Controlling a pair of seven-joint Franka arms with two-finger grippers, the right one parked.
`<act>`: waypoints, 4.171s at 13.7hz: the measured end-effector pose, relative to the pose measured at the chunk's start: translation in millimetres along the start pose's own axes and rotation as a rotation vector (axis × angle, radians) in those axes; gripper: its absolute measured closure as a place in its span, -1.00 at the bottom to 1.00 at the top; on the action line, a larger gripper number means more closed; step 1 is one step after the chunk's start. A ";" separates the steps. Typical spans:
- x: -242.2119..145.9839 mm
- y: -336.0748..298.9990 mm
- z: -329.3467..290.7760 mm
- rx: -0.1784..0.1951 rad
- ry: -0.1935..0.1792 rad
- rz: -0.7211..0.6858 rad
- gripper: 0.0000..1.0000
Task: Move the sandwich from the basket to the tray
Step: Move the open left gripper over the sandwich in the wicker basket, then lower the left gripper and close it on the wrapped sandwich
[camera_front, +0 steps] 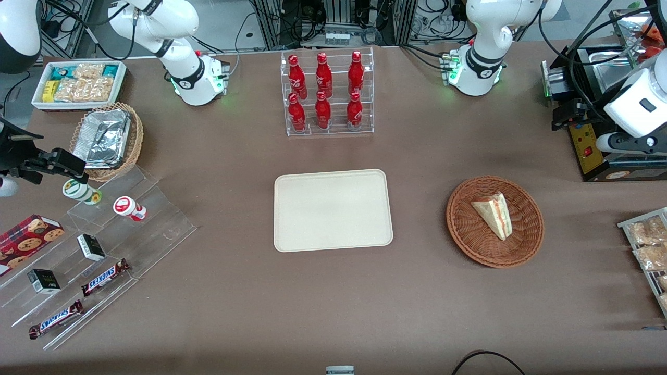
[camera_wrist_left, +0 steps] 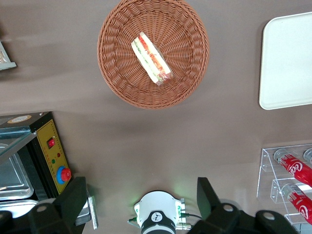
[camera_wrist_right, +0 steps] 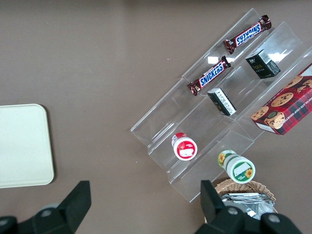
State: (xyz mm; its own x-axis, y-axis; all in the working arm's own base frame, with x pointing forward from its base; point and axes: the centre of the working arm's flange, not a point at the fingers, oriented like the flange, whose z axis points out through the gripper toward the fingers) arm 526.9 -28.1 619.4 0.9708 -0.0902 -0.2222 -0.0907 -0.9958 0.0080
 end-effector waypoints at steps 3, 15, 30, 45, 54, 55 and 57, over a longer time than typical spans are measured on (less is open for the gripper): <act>1.1 0.0 -0.8 0.000 0.010 0.000 -1.00; 33.0 -1.0 101.9 0.003 0.040 0.000 -1.00; 48.2 4.7 227.9 0.001 0.190 -0.084 -1.00; 75.6 21.0 286.2 -0.053 0.193 -0.581 -1.00; 88.2 20.7 323.1 -0.056 0.180 -0.610 -1.00; 89.5 20.6 327.6 -0.056 0.177 -0.610 -1.00; 92.0 20.6 337.9 -0.054 0.169 -0.610 -1.00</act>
State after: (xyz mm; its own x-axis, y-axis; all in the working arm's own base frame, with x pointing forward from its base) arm 539.3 -52.7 269.6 0.8662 0.4975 -0.0456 0.4971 -0.8674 -0.0210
